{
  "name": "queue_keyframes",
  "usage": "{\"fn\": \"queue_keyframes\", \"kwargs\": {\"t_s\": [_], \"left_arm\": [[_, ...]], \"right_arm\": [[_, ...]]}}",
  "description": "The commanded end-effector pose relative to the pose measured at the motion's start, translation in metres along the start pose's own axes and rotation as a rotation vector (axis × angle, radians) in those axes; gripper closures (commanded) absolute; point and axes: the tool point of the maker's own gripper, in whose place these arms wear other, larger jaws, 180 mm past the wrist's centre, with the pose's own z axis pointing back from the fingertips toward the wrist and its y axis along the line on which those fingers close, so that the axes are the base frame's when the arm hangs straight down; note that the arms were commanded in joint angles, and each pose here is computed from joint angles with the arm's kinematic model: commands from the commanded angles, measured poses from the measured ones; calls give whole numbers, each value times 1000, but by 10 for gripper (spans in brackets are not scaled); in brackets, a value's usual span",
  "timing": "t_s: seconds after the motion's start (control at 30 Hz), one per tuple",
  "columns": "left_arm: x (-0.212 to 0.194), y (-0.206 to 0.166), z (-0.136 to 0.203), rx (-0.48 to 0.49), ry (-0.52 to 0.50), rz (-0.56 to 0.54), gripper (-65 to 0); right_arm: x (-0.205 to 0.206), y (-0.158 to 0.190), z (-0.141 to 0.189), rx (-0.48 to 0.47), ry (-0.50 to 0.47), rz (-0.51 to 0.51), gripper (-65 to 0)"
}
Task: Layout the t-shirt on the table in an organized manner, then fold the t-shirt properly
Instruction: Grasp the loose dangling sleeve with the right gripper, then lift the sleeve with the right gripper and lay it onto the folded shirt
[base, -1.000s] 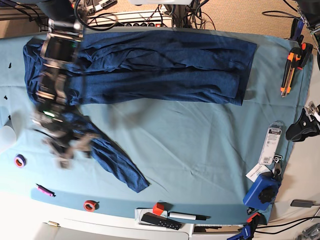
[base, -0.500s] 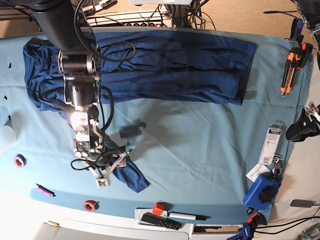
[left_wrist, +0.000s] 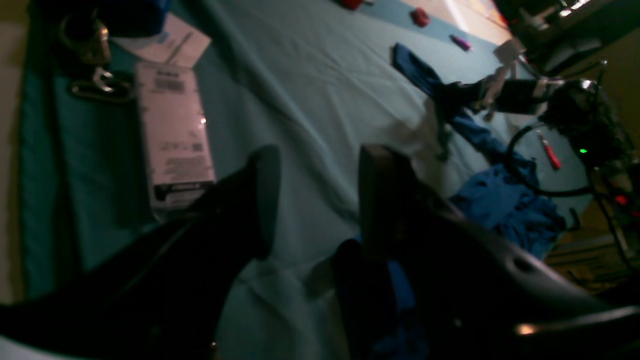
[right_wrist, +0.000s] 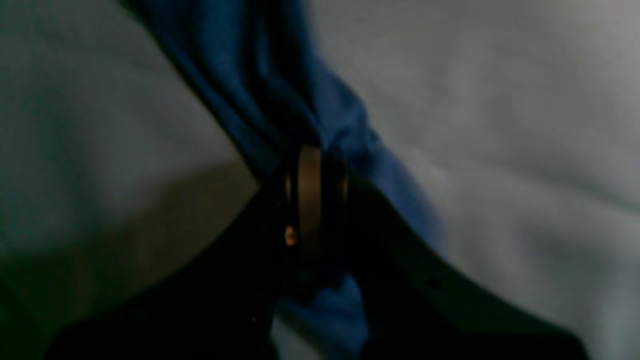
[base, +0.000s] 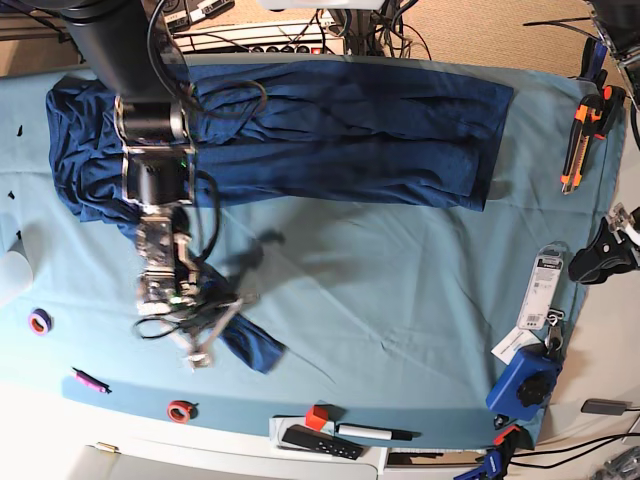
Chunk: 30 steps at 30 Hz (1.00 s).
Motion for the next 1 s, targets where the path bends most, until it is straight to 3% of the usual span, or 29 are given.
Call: {"fn": "queue_keyframes", "kwargs": {"t_s": [0.0, 0.13, 0.33, 0.53, 0.83, 0.97], "left_arm": [[22, -5, 5, -12, -52, -37, -269], [23, -5, 5, -12, -57, -38, -269], [24, -5, 5, -12, -60, -37, -269], [24, -5, 5, -12, -61, -37, -269], [24, -5, 5, -12, -61, -37, -269], [25, -5, 5, -12, -68, -37, -269]], "right_arm": [[40, -19, 21, -42, -105, 8, 0], [39, -26, 67, -55, -135, 24, 0], [2, 1, 114, -12, -171, 88, 0], [-44, 53, 152, 107, -191, 116, 0], [-73, 106, 227, 247, -283, 170, 0], [-98, 128, 231, 353, -229, 169, 0]]}}
